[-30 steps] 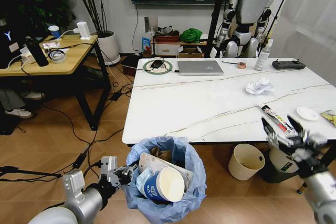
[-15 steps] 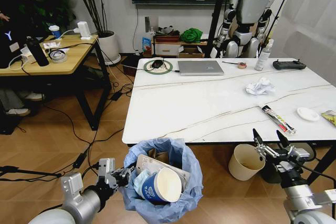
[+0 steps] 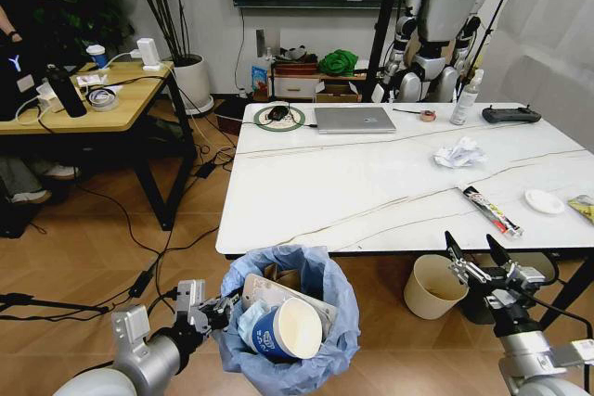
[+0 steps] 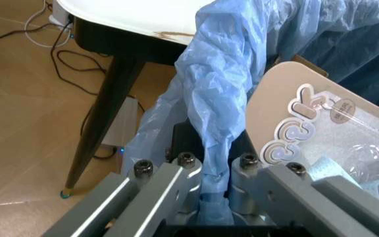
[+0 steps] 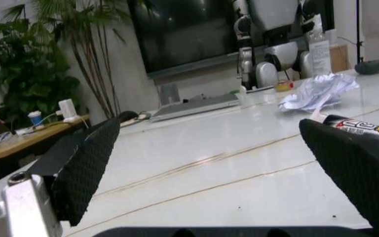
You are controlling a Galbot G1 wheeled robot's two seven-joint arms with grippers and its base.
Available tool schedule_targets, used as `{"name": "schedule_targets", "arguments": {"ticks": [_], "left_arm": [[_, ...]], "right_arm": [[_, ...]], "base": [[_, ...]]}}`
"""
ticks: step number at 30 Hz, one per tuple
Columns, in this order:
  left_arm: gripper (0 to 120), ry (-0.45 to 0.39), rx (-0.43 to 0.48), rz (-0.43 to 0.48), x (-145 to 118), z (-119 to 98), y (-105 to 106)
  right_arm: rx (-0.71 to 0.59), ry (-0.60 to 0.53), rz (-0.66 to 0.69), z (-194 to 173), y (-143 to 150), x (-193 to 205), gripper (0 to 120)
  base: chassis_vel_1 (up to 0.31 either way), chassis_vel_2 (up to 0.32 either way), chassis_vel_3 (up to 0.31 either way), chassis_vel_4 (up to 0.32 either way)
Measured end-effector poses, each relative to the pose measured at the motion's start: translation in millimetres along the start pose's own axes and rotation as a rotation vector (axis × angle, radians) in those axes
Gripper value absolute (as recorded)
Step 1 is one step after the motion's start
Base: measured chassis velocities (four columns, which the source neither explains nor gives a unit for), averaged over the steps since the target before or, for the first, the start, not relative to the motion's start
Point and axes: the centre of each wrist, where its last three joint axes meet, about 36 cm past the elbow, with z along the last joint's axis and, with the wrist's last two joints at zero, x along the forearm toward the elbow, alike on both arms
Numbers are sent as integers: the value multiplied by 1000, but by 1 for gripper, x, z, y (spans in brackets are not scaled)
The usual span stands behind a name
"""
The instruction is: Pick up the trash bin and place the trash from the table into it.
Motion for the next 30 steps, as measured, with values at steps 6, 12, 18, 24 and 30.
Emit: {"name": "schedule_targets", "arguments": {"ticks": [6,12,18,24,30], "left_arm": [[0,-2,4,-1,0,0,0],[0,-6,4,-1,-1,0,0],[0,-9,4,-2,-1,-1,0],[0,-10,7,-2,-1,0,0],[0,-3,6,-1,0,1,-1]], "right_arm": [[-8,-5,0,2,-1,-2,100],[-20,-11,2,1,-1,-3,100],[-27,-16,3,0,-1,-4,100],[-25,-19,4,-1,-2,-4,100],[-22,-24,4,-3,-1,-3,100]], "base": [[0,0,0,0],[0,0,0,0],[-6,-4,12,9],[-110,-117,132,120],[-174,-160,157,151]]}}
